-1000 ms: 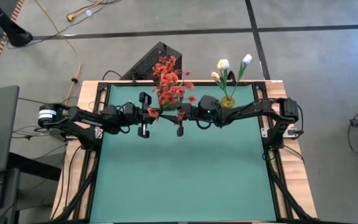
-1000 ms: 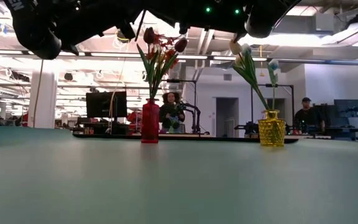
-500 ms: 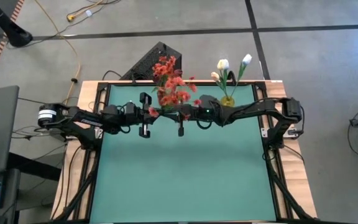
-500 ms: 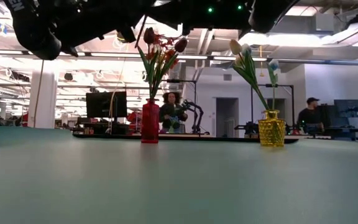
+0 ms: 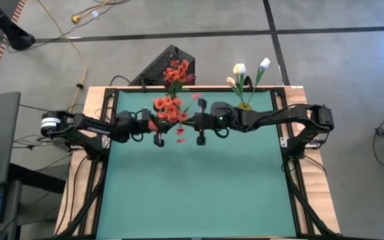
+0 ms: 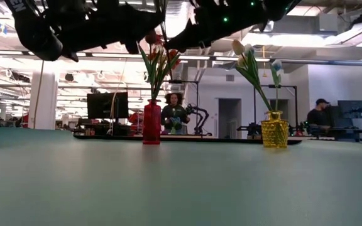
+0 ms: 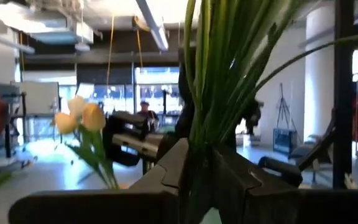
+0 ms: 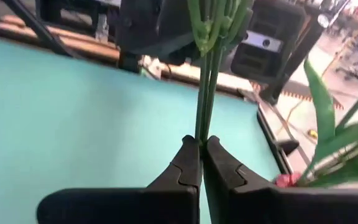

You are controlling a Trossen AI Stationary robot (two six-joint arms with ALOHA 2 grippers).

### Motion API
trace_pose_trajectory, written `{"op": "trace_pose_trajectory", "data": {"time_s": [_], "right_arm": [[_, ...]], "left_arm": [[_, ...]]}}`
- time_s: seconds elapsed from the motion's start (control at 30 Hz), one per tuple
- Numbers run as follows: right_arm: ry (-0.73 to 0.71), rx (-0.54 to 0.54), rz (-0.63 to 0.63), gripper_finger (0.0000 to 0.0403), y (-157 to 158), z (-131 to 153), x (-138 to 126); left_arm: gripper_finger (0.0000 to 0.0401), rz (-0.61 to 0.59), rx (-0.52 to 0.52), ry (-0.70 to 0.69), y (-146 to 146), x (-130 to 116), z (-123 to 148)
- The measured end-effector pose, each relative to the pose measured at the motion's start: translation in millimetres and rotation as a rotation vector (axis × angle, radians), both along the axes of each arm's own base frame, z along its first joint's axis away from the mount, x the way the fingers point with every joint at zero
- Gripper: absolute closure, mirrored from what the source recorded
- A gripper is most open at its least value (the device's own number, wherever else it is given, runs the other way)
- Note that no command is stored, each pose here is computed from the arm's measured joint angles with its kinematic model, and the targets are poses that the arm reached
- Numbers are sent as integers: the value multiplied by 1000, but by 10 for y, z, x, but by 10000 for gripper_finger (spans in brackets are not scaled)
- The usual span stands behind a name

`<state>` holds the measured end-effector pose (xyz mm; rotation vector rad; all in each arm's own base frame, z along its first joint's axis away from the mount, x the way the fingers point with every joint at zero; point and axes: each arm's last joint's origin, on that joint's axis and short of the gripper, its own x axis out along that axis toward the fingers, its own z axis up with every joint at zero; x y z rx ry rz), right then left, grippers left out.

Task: Sort flowers into vase by color
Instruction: Put the orange flowers into the red vase

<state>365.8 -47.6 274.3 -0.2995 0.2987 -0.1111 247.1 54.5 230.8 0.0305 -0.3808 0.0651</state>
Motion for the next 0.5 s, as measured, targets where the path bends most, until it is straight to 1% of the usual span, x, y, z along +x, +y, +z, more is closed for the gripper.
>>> {"op": "trace_pose_trajectory", "data": {"time_s": [0.1,0.2,0.3,0.5], "right_arm": [[16,2,0,373,0,-18,-5],[29,4,0,373,2,-30,-9],[34,5,2,373,6,-35,-10],[49,19,-4,373,2,-51,-16]], "left_arm": [[357,0,12,72,5,24,-59],[343,4,39,144,2,44,-124],[314,-4,70,163,-10,50,-141],[248,-1,72,179,-8,53,-157]]}}
